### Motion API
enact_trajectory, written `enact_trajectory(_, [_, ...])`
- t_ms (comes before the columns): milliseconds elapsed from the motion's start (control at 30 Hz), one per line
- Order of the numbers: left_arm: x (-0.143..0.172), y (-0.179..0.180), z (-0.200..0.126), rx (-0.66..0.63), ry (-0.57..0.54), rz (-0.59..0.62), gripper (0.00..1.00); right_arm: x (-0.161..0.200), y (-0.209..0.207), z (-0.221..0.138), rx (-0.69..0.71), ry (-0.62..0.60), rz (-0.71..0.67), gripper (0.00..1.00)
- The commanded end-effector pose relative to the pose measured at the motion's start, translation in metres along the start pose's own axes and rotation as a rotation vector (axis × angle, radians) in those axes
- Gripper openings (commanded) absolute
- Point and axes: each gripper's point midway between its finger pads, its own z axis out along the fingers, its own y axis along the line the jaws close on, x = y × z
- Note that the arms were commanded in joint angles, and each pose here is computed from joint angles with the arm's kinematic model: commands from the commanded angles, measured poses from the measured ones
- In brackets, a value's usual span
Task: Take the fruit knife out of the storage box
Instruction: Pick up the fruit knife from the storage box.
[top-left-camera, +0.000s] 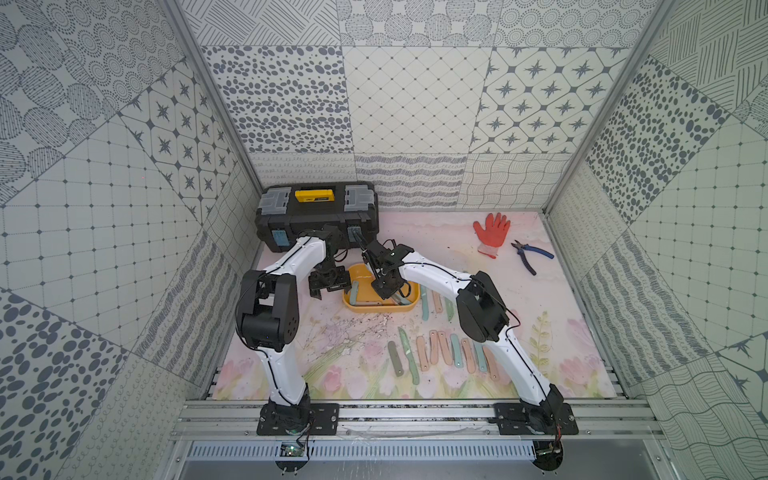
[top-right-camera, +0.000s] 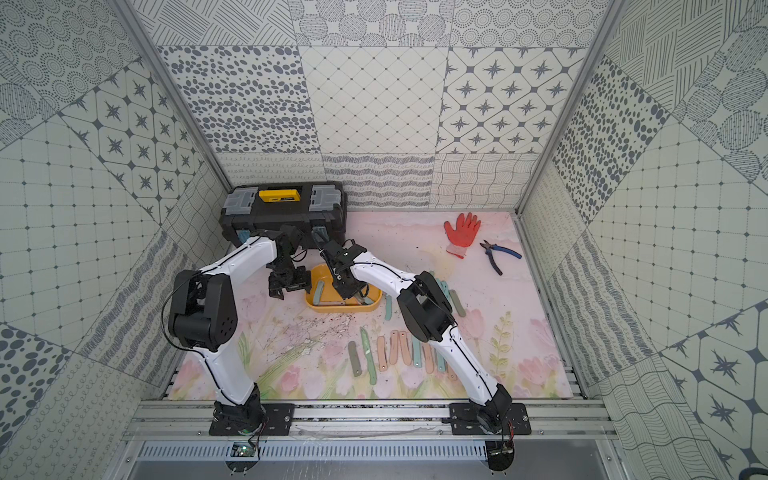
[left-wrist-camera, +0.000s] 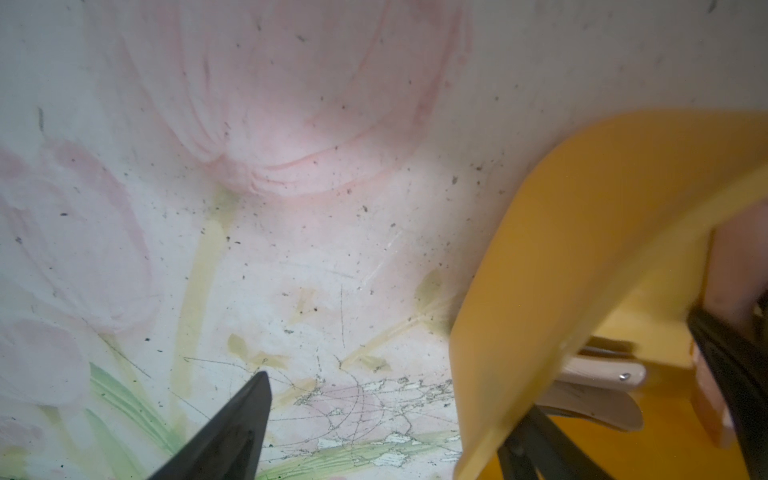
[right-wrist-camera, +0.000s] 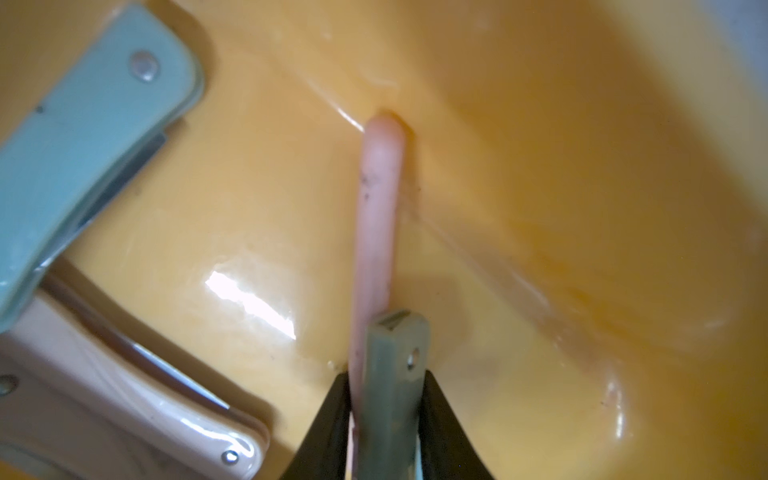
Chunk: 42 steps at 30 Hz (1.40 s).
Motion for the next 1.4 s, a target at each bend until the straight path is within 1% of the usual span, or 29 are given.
enact_trajectory(0, [0.003,0.004,-0.002,-0.024,0.018,0.001,0.8,-0.026,-0.006,-0.03,0.019,-0.12,0.039,0.28])
enact_trajectory(67, [0.003,0.004,-0.002,-0.023,0.018,0.001,0.81,-0.03,-0.007,-0.039,0.014,-0.152,0.05,0.24])
enact_trajectory(100, [0.003,0.004,-0.002,-0.024,0.018,0.002,0.8,-0.032,-0.007,-0.042,0.006,-0.168,0.058,0.23])
enact_trajectory(200, [0.003,0.003,-0.002,-0.023,0.018,0.002,0.81,-0.036,-0.006,-0.049,-0.021,-0.196,0.075,0.25])
enact_trajectory(233, [0.003,0.003,-0.001,-0.022,0.02,0.001,0.8,-0.036,-0.006,-0.048,-0.028,-0.189,0.074,0.31])
enact_trajectory(267, [0.003,0.003,-0.002,-0.021,0.018,0.002,0.81,-0.034,-0.005,-0.046,-0.033,-0.177,0.074,0.39])
enact_trajectory(300, [0.003,0.003,-0.002,-0.022,0.019,0.002,0.8,-0.033,-0.005,-0.045,-0.038,-0.17,0.074,0.44])
enact_trajectory(333, [0.003,0.003,-0.002,-0.022,0.019,0.002,0.81,-0.032,-0.005,-0.044,-0.038,-0.169,0.076,0.47])
enact_trajectory(433, [0.003,0.003,-0.002,-0.022,0.018,0.002,0.81,-0.033,-0.007,-0.046,-0.034,-0.177,0.079,0.47])
enact_trajectory(500, [0.003,0.003,-0.002,-0.022,0.019,0.002,0.81,-0.031,-0.008,-0.045,-0.038,-0.169,0.079,0.45])
enact_trajectory(567, [0.003,0.003,-0.002,-0.021,0.018,0.002,0.81,-0.026,-0.008,-0.04,-0.046,-0.134,0.076,0.44])
enact_trajectory(700, [0.003,0.003,-0.002,-0.019,0.019,0.002,0.81,-0.011,-0.015,-0.028,-0.018,-0.061,0.072,0.44])
enact_trajectory(900, [0.002,0.002,-0.003,-0.016,0.016,0.002,0.81,-0.007,-0.014,-0.022,-0.034,-0.061,0.087,0.42])
enact_trajectory(1000, [0.002,0.002,-0.003,-0.014,0.017,0.002,0.81,-0.01,-0.007,-0.016,-0.072,-0.064,0.088,0.4])
enact_trajectory(1133, [0.002,0.002,-0.003,-0.018,0.015,0.002,0.81,-0.01,-0.004,-0.005,-0.083,-0.039,0.092,0.4])
enact_trajectory(1267, [0.002,0.003,-0.003,-0.018,0.015,0.002,0.81,-0.008,-0.003,0.0,-0.082,-0.02,0.093,0.4])
enact_trajectory(1367, [0.003,0.002,-0.003,-0.017,0.016,0.001,0.81,-0.004,-0.004,0.002,-0.072,-0.006,0.093,0.42])
